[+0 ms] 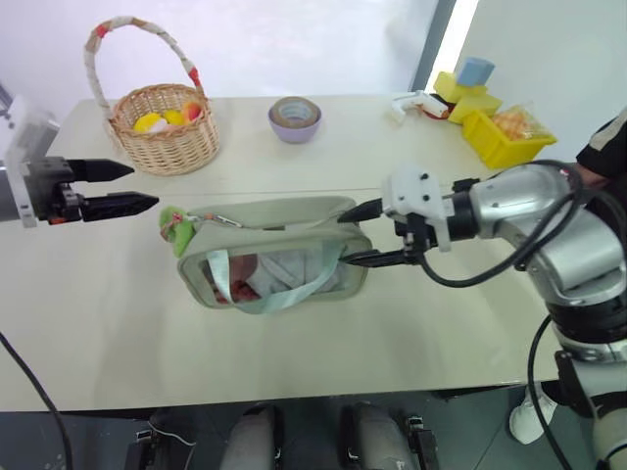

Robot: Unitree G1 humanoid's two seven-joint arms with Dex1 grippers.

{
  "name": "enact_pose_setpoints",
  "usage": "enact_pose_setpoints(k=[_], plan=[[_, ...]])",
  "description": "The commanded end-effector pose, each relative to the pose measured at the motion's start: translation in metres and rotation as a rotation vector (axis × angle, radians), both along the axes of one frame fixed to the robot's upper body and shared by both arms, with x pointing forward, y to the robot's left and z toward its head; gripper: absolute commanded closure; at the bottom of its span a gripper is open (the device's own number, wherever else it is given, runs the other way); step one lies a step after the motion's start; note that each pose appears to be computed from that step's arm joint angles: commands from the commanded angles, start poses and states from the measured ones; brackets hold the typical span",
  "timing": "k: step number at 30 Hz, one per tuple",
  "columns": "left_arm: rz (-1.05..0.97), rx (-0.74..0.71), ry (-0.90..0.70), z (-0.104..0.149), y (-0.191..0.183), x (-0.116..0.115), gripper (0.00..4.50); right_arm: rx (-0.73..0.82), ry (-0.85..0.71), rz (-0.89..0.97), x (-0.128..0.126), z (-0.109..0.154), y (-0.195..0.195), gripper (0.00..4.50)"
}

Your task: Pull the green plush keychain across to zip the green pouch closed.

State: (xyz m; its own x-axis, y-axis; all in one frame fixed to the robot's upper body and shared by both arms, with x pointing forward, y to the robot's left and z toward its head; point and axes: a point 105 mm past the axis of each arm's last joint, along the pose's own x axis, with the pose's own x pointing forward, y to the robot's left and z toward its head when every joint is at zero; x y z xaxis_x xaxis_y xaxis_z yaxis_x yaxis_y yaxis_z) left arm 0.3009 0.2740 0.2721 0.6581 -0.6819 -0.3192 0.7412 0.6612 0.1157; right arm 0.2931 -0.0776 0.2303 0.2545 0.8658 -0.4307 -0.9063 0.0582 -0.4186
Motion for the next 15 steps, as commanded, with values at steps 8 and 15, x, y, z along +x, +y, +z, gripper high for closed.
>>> enact_pose_setpoints(k=[8,15], plan=[[-0.046,0.059,0.047,-0.021,-0.006,-0.007,0.00,0.049,0.010,0.039,-0.010,0.002,0.007,4.44],[-0.078,0.005,0.017,-0.027,-0.025,0.008,0.00,0.058,0.006,0.041,-0.011,0.002,0.012,4.44]])
